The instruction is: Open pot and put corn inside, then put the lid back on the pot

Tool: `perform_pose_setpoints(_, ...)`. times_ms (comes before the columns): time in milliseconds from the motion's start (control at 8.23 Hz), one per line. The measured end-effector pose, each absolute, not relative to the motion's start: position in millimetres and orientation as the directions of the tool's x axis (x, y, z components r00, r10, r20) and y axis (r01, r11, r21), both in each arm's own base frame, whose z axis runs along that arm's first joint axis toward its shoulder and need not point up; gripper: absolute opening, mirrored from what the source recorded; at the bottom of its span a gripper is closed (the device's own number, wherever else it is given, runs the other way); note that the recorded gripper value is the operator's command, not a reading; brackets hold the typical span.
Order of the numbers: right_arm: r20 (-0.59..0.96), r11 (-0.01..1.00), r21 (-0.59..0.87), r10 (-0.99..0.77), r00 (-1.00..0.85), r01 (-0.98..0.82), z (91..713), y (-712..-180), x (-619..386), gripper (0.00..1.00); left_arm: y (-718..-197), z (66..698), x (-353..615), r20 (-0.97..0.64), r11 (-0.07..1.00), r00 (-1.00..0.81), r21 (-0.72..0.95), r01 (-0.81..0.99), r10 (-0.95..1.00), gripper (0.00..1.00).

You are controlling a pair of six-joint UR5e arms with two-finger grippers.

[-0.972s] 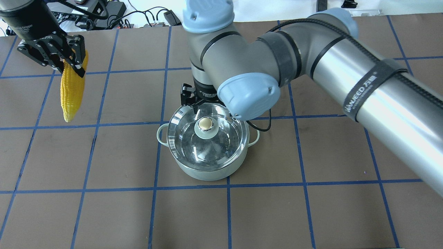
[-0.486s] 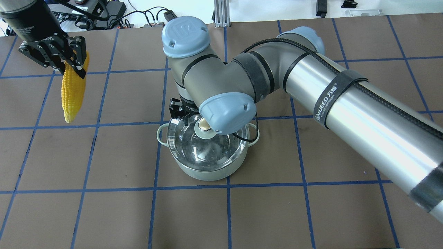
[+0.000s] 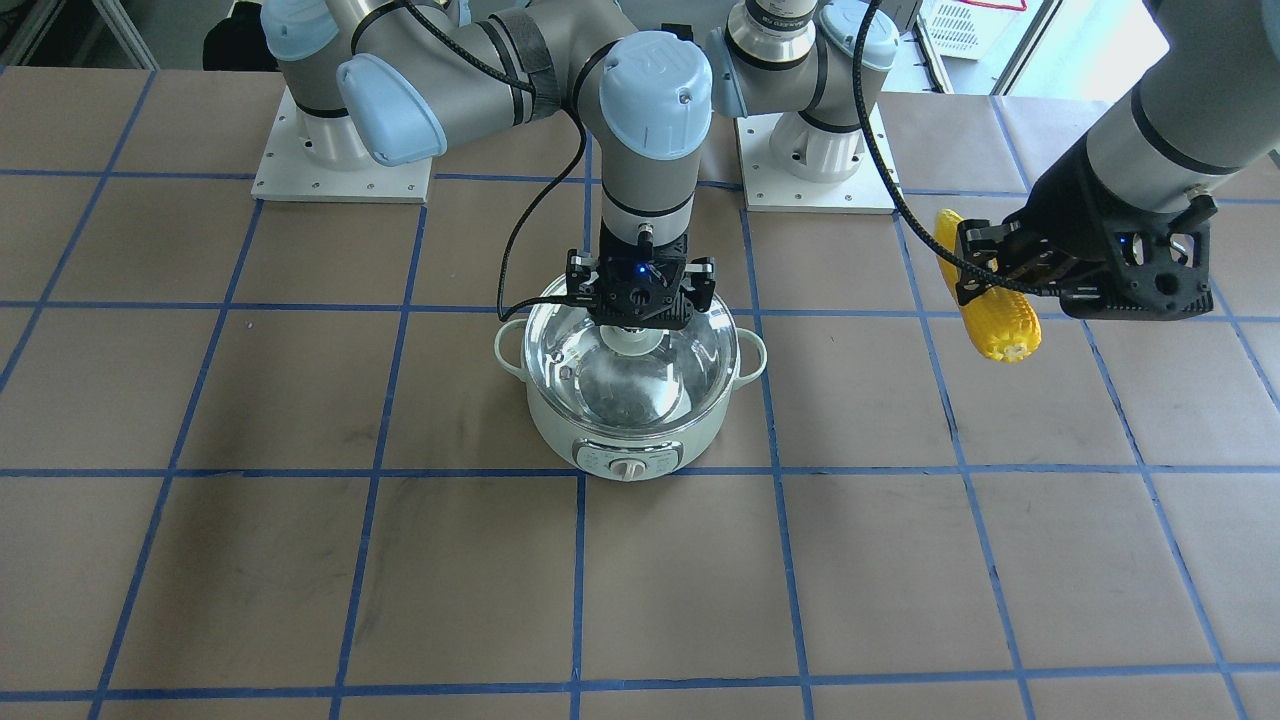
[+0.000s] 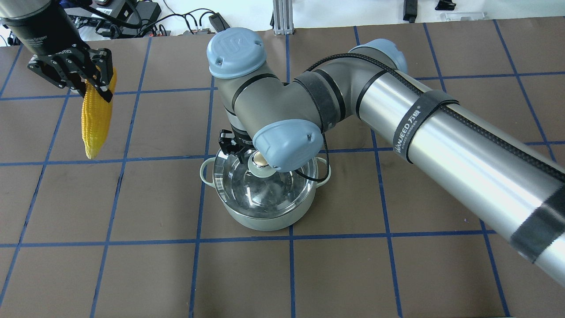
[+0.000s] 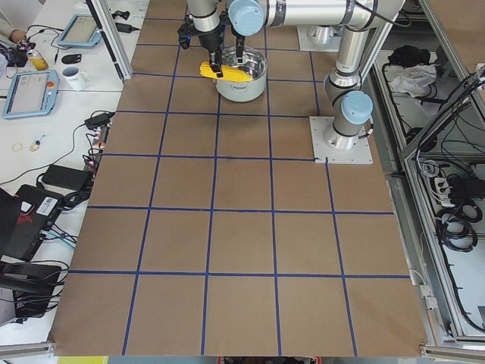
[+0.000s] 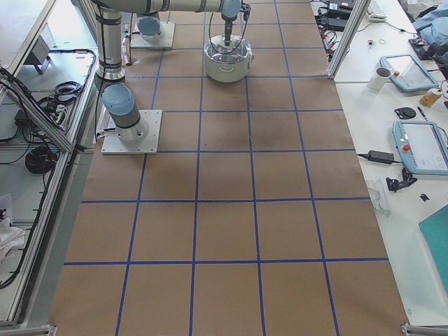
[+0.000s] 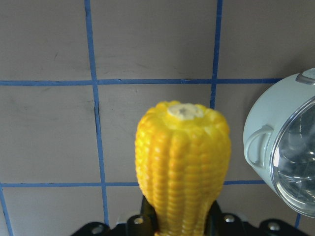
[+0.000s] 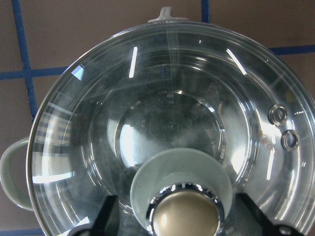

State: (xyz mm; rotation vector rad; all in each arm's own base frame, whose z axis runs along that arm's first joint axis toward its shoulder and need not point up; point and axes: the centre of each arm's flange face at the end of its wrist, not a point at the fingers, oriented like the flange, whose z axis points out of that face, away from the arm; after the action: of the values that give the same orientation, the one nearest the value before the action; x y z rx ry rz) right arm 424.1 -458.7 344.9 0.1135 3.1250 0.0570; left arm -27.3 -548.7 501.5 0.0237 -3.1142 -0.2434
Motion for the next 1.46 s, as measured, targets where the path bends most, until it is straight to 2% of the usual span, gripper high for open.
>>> perform_pose_setpoints(243,-0.009,0.997,0.043,0.069,-0.998,0.068,345.8,-457.3,422.9,0.37,-548.8,500.9,-27.8,0.019,0.988,-1.0,0.156,-0.014,-0.017,0.0)
perform_pose_setpoints(365,-0.004,0.996,0.051,0.069,-0.998,0.068,345.9,-456.1,422.2,0.3,-548.8,500.7,-27.9,0.02,0.988,-1.0,0.156,-0.014,-0.017,0.0)
perform_pose_setpoints(851,0.001,0.996,0.054,0.071,-0.997,0.071,356.0,-454.7,416.5,0.29,-549.6,498.3,-29.5,0.019,0.986,-0.999,0.162,-0.046,-0.05,0.0)
perform_pose_setpoints(1215,-0.007,0.998,-0.047,0.039,-0.999,0.039,416.6,-453.7,385.7,0.29,-550.7,498.4,-32.0,0.025,0.981,-0.993,0.161,-0.112,-0.117,0.0)
perform_pose_setpoints(1459,-0.006,0.997,-0.064,0.031,-1.0,0.031,470.3,-445.3,334.2,0.29,-550.8,500.4,-40.7,0.04,0.976,-0.987,0.159,-0.147,-0.156,0.0)
